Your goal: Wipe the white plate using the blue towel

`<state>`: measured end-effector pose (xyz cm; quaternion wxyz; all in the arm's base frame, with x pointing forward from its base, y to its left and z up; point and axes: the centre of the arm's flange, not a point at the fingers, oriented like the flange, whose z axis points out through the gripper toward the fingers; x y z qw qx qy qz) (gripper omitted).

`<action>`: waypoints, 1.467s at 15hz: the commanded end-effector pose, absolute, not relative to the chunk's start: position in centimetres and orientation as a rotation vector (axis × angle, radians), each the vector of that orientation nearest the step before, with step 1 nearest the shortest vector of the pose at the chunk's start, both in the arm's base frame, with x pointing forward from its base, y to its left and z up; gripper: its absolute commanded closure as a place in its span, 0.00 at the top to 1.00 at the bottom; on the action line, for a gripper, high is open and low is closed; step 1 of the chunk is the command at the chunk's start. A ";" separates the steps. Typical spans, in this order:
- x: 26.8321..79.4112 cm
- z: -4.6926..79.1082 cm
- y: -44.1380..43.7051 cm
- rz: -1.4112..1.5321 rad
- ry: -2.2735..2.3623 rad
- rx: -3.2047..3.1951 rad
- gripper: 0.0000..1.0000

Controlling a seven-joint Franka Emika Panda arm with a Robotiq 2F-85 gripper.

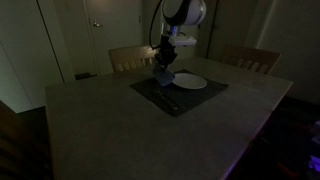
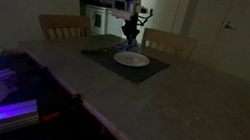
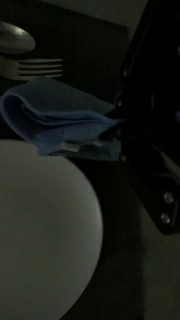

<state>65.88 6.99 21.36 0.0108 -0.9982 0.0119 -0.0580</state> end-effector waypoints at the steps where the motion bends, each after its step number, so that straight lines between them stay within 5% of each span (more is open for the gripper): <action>1: 67.5 20.4 6.1 -0.252 0.050 -3.073 0.02; 16: 67.5 16.9 5.3 -0.182 0.080 -3.011 0.02; 17: 67.5 17.1 5.3 -0.181 0.079 -3.013 0.26; 22: 67.3 19.2 6.2 -0.180 0.041 -3.031 0.62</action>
